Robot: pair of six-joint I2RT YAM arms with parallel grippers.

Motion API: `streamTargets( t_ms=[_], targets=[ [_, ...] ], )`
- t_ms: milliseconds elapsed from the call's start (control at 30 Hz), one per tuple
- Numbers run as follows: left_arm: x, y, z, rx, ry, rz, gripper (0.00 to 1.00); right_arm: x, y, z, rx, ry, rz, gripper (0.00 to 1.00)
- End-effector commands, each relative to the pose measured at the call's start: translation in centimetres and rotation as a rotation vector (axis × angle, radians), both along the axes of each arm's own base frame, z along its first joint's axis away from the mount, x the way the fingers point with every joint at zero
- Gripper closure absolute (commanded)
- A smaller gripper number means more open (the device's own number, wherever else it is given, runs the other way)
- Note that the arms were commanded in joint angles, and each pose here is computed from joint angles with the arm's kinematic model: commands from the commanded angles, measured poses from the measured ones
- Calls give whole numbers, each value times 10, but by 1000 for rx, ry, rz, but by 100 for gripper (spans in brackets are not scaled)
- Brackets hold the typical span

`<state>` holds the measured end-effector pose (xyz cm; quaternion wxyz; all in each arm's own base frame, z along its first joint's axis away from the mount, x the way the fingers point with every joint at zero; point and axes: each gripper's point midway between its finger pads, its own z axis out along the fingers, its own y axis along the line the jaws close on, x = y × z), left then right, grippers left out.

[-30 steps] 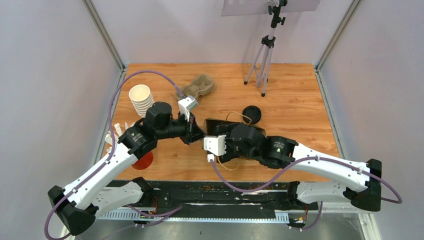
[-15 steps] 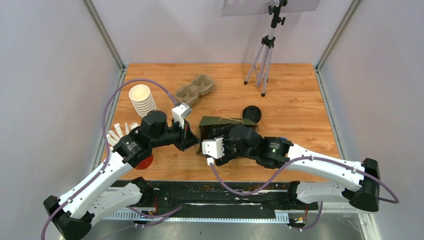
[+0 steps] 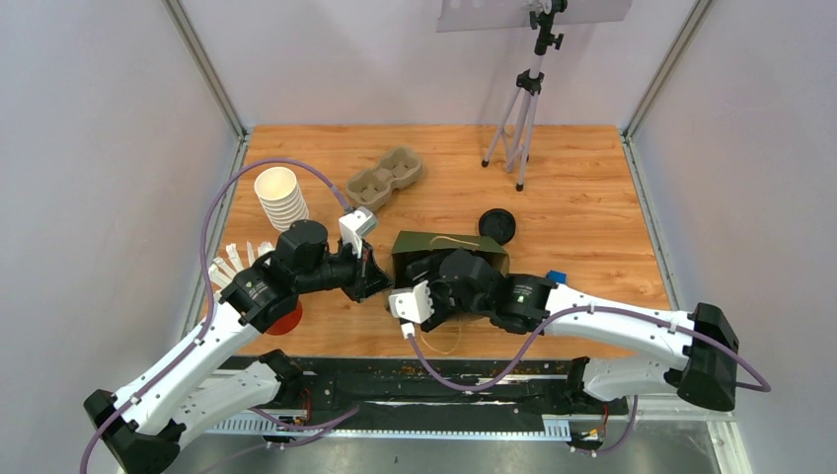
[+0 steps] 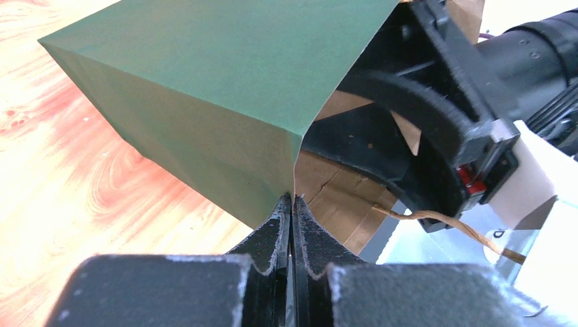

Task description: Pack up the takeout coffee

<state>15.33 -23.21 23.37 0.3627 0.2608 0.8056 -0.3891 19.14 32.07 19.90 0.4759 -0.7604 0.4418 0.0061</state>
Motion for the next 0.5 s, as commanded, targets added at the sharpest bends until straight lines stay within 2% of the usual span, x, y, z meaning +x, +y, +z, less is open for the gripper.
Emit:
streamTargets(
  t_ms=[0, 467],
  targets=[
    [-2, -3, 11, -23, -34, -31, 93, 4, 20, 11, 35, -43, 57, 29],
    [-5, -2, 12, -21, -1, -28, 93, 14, 17, -4, 22, -31, 41, 29]
  ],
)
